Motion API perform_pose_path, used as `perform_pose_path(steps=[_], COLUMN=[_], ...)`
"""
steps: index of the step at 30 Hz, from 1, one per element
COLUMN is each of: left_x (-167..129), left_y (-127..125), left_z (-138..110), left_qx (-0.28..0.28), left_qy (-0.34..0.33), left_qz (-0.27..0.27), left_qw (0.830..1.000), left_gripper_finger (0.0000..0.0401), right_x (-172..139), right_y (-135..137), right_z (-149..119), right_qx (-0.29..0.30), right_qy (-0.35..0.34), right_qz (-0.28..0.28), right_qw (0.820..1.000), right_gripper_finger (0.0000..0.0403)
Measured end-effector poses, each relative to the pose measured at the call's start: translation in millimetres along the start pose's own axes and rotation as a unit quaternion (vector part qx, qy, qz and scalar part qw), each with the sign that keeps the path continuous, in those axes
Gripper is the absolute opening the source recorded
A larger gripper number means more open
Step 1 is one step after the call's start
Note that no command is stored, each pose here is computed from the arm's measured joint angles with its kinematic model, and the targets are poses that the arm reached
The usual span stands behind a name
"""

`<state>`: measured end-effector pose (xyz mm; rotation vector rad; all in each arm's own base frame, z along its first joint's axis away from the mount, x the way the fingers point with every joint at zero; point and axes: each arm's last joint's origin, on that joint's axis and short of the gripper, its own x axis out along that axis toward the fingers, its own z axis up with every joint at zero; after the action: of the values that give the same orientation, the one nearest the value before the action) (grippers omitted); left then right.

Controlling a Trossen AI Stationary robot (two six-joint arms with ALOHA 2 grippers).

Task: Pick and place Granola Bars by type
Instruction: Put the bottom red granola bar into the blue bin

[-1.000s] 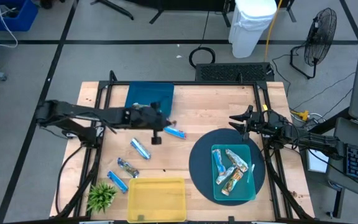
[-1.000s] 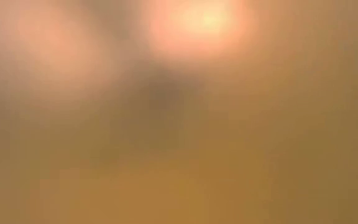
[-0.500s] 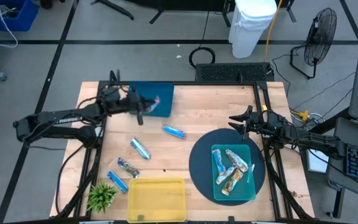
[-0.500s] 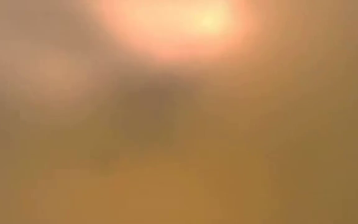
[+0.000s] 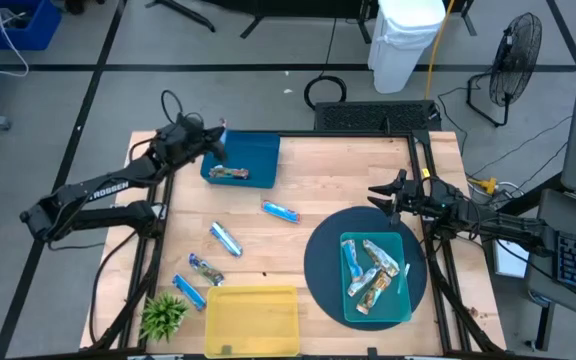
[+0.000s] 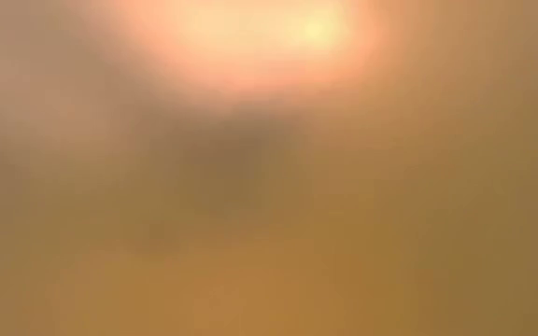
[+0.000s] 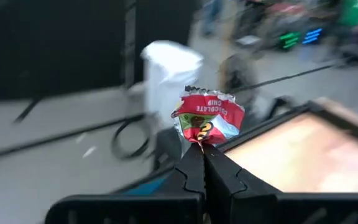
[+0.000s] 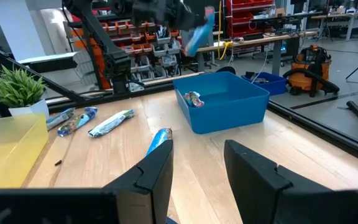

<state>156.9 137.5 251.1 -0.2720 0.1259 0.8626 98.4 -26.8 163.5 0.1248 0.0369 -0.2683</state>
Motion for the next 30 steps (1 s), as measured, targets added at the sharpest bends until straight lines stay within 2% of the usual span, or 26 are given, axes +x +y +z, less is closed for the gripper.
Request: perform_pose_path(steps=[5,15,22,30], left_x=[3,25,33,34], left_y=[9,-1,-1,0], left_z=[-17,-47,-60,-60], left_qx=[-0.022,-0.02,-0.015,-0.023], left_qy=[0.07,0.155,0.171,0.17], left_qz=[0.071,0.071,0.121,0.125], left_qw=[0.995,0.985,0.978,0.977], left_gripper_finger=[0.0004,0.0003,0.0006,0.0015], right_x=[0,0,0,0], right_y=[0,0,0,0], right_z=[0,0,0,0], right_qx=[0.0,0.0,0.0,0.0], right_qy=[0.0,0.0,0.0,0.0], right_qz=[0.0,0.0,0.0,0.0], right_qw=[1.0,1.0,1.0,1.0], right_gripper_finger=[0.0135,0.0134,0.0135,0.0135])
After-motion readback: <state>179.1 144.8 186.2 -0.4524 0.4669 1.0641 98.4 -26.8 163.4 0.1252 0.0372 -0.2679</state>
